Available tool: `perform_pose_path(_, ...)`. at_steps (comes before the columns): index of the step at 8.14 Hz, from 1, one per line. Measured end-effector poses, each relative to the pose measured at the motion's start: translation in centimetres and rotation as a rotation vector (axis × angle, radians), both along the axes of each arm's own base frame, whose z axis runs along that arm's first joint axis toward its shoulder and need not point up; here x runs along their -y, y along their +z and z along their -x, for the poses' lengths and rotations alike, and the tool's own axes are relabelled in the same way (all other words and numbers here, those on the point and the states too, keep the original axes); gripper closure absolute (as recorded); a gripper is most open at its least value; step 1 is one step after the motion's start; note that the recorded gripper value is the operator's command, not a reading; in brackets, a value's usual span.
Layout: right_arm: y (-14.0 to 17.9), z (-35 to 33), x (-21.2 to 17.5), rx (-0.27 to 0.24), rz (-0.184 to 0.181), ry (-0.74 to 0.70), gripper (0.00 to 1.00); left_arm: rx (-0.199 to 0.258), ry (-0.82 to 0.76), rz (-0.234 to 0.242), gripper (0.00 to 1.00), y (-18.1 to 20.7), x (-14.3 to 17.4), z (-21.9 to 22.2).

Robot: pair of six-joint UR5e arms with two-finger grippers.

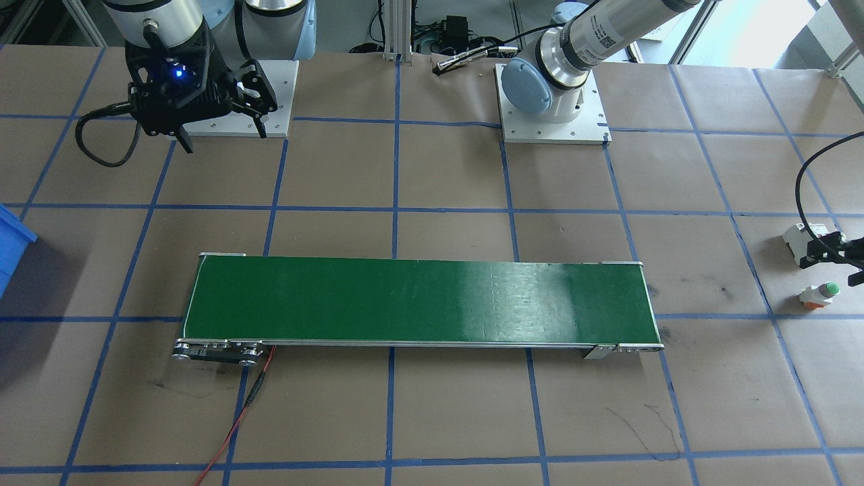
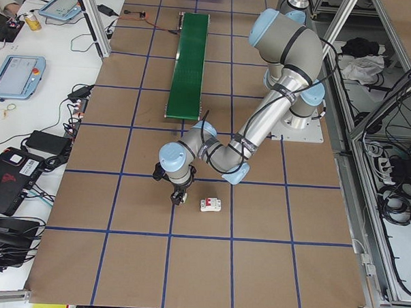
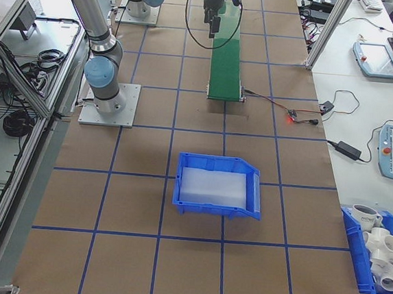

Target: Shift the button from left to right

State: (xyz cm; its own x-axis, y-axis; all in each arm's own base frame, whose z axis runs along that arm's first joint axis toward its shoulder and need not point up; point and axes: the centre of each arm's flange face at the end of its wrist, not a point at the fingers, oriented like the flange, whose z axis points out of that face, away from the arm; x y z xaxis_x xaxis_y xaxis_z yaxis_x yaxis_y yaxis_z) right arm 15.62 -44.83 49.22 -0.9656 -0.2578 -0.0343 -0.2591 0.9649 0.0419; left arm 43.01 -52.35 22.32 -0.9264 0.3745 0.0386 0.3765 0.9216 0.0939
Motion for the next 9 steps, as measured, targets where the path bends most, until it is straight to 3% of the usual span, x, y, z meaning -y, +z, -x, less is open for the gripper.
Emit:
perform_pose_path(2,-0.1,0.0,0.0,-0.002,-0.002,0.001,0.00,0.016,-0.003,0.013,0.00,-1.0,0.4,-0.5)
perform_pose_path(7,-0.1,0.0,0.1,-0.001,-0.002,0.002,0.00,0.003,-0.002,0.005,0.00,-2.6,0.4,-0.6)
perform_pose_path(9,-0.2,0.0,0.1,-0.004,-0.003,0.002,0.00,-0.003,-0.005,0.073,0.07,-2.5,1.1,-0.5)
